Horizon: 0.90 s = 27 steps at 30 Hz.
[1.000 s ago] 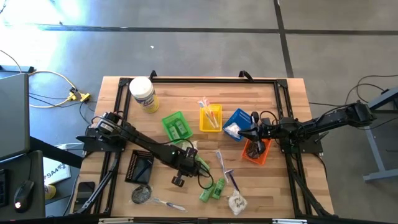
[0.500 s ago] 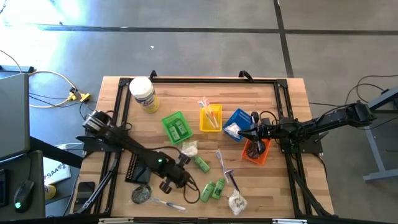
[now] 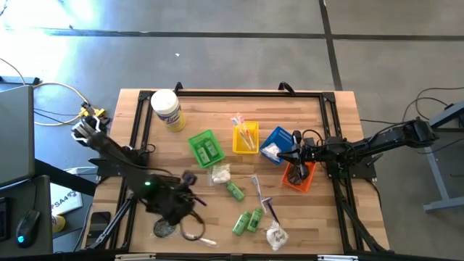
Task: Pick & Place Travel size toiletries
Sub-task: Put the left razor into the black bin
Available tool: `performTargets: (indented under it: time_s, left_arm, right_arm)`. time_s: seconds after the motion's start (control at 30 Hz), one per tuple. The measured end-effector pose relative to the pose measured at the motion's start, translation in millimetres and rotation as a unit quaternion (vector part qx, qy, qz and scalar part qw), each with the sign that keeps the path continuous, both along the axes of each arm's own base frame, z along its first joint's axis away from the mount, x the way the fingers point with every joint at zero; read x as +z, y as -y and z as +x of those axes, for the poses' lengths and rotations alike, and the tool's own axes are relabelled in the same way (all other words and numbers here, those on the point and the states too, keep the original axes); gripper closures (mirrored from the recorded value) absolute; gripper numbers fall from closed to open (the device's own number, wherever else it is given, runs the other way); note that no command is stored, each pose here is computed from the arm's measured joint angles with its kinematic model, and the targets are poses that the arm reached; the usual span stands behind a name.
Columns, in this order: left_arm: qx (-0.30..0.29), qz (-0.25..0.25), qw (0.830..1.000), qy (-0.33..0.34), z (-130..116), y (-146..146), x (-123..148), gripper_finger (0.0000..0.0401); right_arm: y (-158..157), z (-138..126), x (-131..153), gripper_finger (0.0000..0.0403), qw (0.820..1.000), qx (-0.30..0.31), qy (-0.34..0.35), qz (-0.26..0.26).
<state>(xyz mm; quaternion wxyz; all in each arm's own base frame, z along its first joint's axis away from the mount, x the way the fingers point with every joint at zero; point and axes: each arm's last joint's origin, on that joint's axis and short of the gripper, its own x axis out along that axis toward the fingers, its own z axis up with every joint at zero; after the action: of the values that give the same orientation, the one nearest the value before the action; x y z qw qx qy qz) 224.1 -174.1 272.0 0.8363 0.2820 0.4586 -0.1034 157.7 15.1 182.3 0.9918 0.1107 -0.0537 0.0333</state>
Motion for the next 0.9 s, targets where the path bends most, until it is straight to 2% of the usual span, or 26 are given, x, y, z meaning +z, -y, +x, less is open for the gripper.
performTargets:
  time_s: [0.2,0.43,0.7,0.77,0.9]
  left_arm:
    - [0.004,0.042,0.999,-0.035,-40,-11,16,0.0384]
    - [-0.007,0.109,0.988,-0.113,-71,-16,15,0.0384]
    - [-0.045,0.143,0.972,-0.181,-92,-14,15,0.0384]
    - [-0.049,0.145,0.968,-0.2,-92,-14,13,0.0384]
    - [-0.093,0.165,0.956,-0.223,-90,-11,9,0.0384]
  right_arm:
    - [0,0,0,0.0401,1.0,-0.002,0.0,0.0]
    - [0,0,0,0.0401,1.0,-0.002,0.0,0.0]
    - [0,0,0,0.0401,1.0,-0.002,0.0,0.001]
    - [0,0,0,0.0401,1.0,-0.002,0.0,0.001]
    - [0,0,0,0.0401,1.0,-0.002,0.0,0.0]
